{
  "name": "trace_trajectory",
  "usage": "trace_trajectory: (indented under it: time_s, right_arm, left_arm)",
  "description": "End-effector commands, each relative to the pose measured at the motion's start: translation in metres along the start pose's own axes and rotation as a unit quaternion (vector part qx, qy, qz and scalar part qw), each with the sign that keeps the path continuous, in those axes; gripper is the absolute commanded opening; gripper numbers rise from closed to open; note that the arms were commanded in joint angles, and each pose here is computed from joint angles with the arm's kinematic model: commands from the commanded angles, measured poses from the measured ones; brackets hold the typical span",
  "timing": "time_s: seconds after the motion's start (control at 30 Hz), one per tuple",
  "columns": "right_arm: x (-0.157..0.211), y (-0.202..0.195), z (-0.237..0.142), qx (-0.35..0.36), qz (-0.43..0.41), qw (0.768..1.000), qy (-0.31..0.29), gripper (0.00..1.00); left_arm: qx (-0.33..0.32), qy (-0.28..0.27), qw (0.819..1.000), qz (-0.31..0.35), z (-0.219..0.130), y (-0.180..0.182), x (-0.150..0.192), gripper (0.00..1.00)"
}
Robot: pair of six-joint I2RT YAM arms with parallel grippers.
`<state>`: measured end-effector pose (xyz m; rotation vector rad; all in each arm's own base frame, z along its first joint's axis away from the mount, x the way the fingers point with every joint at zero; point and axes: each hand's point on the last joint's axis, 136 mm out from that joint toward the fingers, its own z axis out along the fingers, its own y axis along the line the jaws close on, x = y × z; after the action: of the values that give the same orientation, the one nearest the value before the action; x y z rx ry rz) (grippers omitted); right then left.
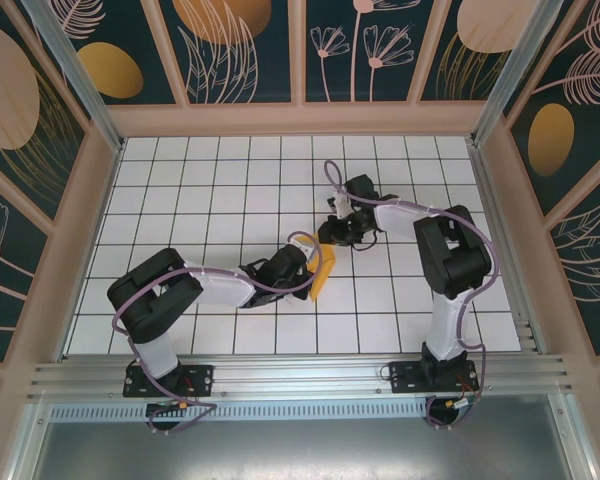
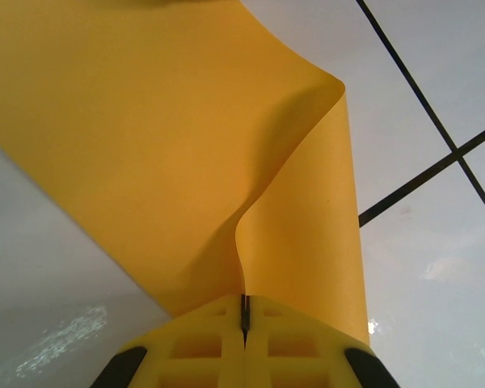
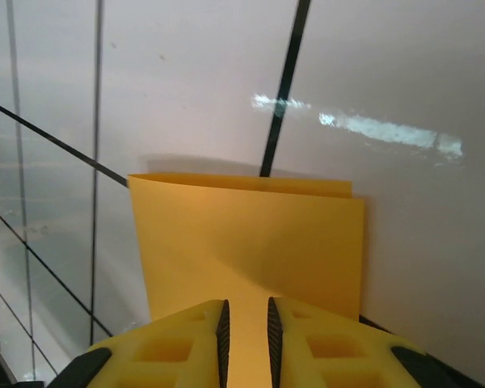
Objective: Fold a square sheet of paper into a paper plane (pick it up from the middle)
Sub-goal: Third fold the triangle at the center of the table.
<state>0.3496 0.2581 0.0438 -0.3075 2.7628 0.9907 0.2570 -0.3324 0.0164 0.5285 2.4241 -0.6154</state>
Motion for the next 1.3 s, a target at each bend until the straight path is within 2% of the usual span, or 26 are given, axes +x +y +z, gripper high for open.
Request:
trace_trajectory:
  time_s: [0.0, 0.23, 0.5, 0.9, 1.27]
  right_arm:
    - [-0.013, 0.016, -0.041, -0.011, 0.004, 0.998, -0.056, 0.25]
    - [0.029, 0.028, -0.048, -0.07, 0.049, 0.994, -0.063, 0.14]
    - [0.07, 0.035, -0.032, -0.108, 0.084, 0.989, -0.048, 0.09]
    - [0.086, 0.026, -0.004, -0.111, 0.101, 0.988, -0.017, 0.08]
    - [0.093, 0.009, 0.008, -0.1, 0.109, 0.989, -0.024, 0.09]
  left_arm:
    - [-0.024, 0.024, 0.999, -0.007, 0.006, 0.015, 0.019, 0.0]
    - [-0.021, 0.025, 0.999, -0.006, 0.007, 0.014, 0.017, 0.0]
    - [-0.018, 0.028, 0.999, -0.003, 0.008, 0.012, 0.018, 0.0]
    - [-0.023, 0.033, 0.999, -0.004, 0.008, 0.013, 0.018, 0.0]
    - [-0.027, 0.036, 0.999, -0.003, 0.008, 0.015, 0.02, 0.0]
